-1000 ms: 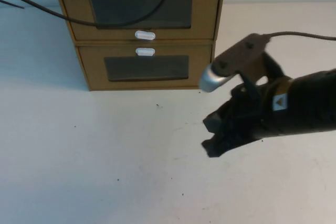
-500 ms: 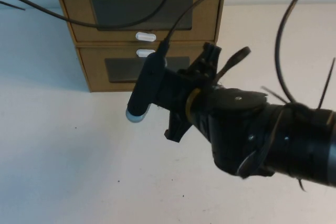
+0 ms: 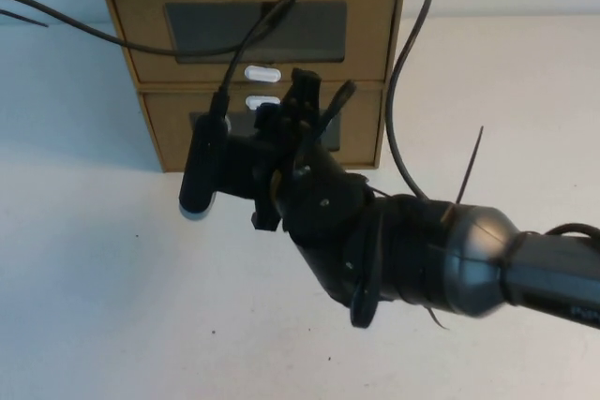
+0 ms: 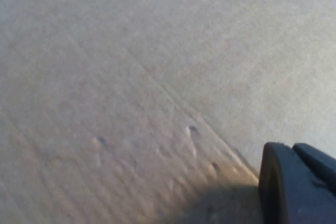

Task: Open the shoe box
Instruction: 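Pull the top drawer of the cardboard box fully open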

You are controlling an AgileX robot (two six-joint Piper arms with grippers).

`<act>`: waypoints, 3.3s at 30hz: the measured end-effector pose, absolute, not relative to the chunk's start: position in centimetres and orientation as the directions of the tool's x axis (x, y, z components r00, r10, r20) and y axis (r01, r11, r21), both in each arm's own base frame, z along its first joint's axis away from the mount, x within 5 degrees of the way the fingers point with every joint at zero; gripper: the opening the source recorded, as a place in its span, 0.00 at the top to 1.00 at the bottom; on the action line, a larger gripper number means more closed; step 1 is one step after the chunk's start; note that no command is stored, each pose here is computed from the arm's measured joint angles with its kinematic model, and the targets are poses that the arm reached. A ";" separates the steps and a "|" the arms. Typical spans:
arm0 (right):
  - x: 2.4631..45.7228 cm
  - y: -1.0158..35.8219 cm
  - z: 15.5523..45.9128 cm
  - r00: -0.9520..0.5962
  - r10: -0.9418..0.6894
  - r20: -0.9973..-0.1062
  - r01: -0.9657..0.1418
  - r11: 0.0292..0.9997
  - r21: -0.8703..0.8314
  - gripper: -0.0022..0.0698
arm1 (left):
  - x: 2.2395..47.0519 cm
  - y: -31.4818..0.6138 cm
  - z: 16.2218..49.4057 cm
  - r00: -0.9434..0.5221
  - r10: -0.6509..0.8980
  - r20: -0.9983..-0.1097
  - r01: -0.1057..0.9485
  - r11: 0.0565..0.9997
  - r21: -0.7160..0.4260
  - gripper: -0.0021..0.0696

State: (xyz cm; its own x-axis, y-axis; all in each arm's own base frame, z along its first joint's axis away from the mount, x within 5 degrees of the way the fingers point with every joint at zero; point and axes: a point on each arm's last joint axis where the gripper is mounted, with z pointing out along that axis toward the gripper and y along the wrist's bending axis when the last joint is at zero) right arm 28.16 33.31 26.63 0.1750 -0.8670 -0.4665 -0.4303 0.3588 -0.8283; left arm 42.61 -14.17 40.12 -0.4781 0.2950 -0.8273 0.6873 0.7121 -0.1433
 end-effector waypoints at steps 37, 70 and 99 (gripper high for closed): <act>36.5 35.2 24.9 0.171 -0.883 -0.437 -0.366 0.355 -0.860 0.60 | 42.6 -14.2 40.2 -0.480 0.296 -0.826 0.688 0.711 -0.145 0.98; 35.5 35.8 25.0 0.143 -0.933 -0.331 -0.291 0.280 -0.915 0.96 | 42.5 -14.0 40.1 -0.500 0.294 -0.815 0.674 0.723 -0.152 0.98; 24.1 33.3 26.4 0.182 -0.920 -0.346 -0.439 0.239 -0.866 0.96 | 42.1 -14.2 40.0 -0.533 0.301 -0.791 0.675 0.715 -0.182 0.98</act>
State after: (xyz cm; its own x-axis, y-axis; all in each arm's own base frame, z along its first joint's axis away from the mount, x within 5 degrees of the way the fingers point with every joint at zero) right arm 24.07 33.26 26.41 0.1824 -0.9204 -0.3458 -0.4387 0.2386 -0.8664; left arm 42.13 -14.23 39.98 -0.5326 0.3009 -0.7910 0.6747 0.7152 -0.1822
